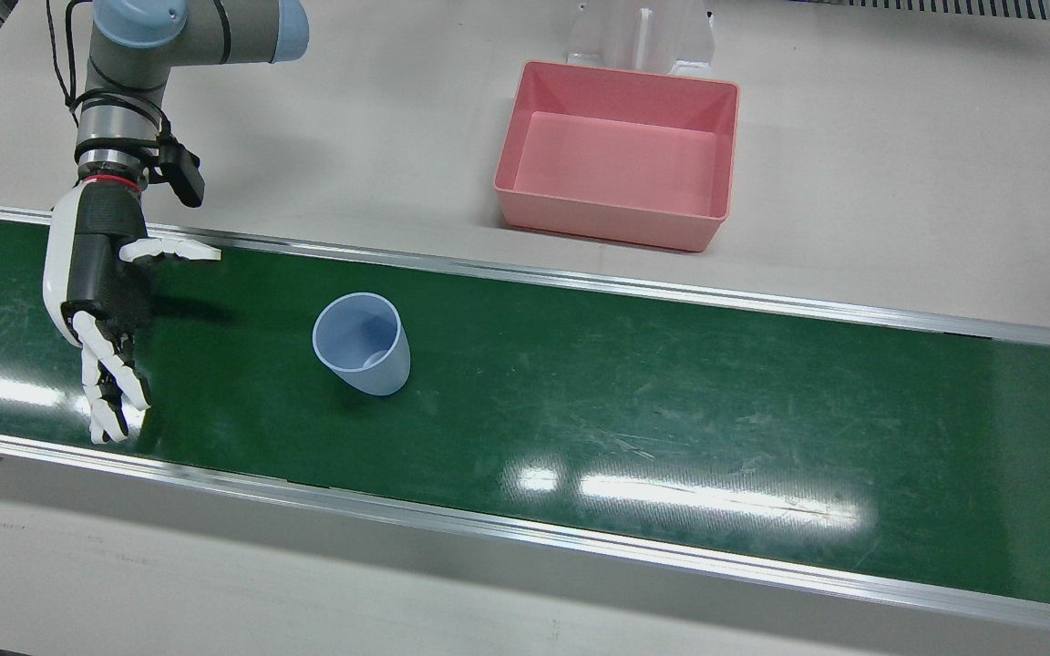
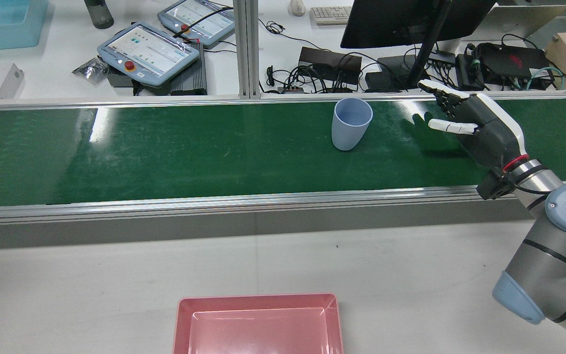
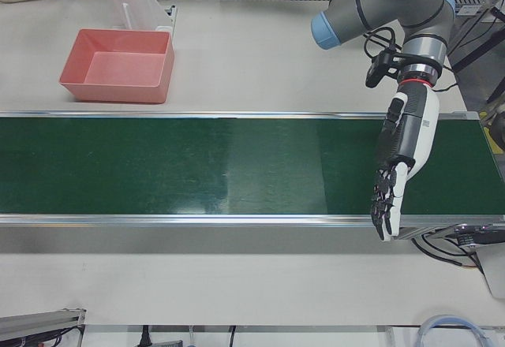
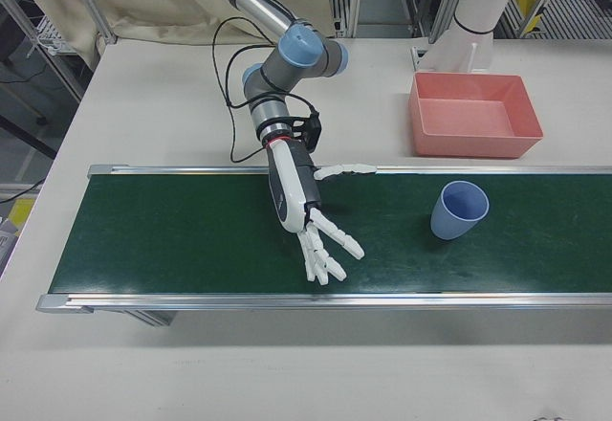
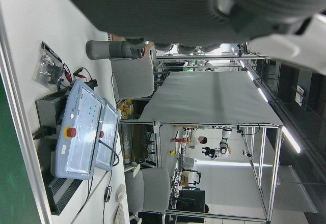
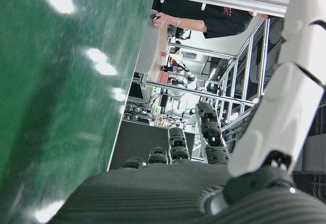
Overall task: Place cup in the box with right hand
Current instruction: 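Move the open right hand along the belt toward the oncoming blue cup, then close the right hand fingers around the blue cup on the belt, then carry the blue cup with the right hand down into the pink tray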
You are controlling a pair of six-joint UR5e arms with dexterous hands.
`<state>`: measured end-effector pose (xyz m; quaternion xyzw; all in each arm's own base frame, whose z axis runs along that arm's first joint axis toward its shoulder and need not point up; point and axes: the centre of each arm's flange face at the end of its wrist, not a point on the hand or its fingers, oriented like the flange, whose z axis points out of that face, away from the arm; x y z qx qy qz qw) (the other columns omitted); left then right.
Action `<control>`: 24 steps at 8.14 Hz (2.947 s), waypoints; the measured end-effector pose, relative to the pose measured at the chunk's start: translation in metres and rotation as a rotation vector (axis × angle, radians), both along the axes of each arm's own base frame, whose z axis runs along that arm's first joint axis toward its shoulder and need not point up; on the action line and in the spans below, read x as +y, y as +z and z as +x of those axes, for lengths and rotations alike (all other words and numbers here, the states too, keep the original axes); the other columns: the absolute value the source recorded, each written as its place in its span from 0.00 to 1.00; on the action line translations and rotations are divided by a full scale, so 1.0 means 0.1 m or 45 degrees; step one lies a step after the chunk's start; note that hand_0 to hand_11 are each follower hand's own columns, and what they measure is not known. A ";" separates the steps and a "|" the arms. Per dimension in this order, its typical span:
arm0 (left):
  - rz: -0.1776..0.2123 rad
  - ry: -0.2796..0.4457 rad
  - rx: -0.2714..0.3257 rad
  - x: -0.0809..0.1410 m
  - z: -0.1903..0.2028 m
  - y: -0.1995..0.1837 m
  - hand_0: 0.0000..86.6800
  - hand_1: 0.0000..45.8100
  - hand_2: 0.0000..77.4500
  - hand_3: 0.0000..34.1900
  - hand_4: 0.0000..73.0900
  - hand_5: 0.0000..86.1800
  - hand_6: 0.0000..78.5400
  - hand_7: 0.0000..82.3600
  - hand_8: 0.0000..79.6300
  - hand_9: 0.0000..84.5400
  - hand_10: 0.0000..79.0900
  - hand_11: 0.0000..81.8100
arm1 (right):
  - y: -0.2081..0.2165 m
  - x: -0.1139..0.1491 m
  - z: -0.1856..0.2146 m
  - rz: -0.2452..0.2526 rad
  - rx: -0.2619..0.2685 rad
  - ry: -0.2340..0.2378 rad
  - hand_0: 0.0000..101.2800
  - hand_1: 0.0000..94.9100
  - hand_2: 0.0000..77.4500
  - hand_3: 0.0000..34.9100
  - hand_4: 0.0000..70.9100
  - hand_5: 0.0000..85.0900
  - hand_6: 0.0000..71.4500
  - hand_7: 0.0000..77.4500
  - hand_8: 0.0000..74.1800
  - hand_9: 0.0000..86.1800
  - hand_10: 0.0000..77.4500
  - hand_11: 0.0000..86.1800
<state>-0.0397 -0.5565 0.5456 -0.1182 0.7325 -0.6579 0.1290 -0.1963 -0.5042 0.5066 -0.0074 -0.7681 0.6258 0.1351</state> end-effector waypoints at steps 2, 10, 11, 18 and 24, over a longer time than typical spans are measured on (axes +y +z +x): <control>0.000 0.001 0.000 0.00 0.00 0.00 0.00 0.01 0.01 0.00 0.01 0.00 0.01 0.01 0.00 0.00 0.00 0.00 | 0.00 0.01 -0.03 0.000 -0.001 -0.006 0.45 0.14 0.17 0.00 0.08 0.03 0.08 0.23 0.02 0.08 0.01 0.01; -0.001 0.000 0.000 0.00 0.00 0.00 0.00 0.01 0.01 0.00 0.01 0.01 0.01 0.01 0.00 0.00 0.00 0.00 | -0.11 -0.02 -0.27 0.011 -0.014 -0.046 0.45 0.15 0.20 0.00 0.08 0.03 0.07 0.25 0.02 0.08 0.01 0.01; 0.000 0.000 0.000 0.00 0.00 0.00 0.00 0.01 0.01 0.00 0.01 0.00 0.00 0.01 0.00 0.00 0.00 0.00 | -0.12 -0.03 -0.29 0.006 -0.008 -0.046 0.46 0.21 0.31 0.00 0.06 0.06 0.07 0.25 0.02 0.09 0.01 0.01; 0.000 0.001 0.000 0.00 0.00 0.00 0.00 0.01 0.02 0.00 0.01 0.00 0.01 0.01 0.00 0.00 0.00 0.00 | -1.26 0.04 -0.41 0.143 -0.183 -0.089 0.79 0.21 0.44 0.00 0.19 0.37 0.70 0.65 0.72 0.54 0.73 0.37; 0.000 0.001 0.000 0.00 0.00 0.00 0.00 0.01 0.02 0.00 0.01 0.00 0.00 0.01 0.00 0.00 0.00 0.00 | -2.24 1.89 -1.87 0.271 -0.280 -0.432 0.62 0.15 0.58 0.02 0.12 0.32 0.70 0.68 0.82 0.53 0.74 0.58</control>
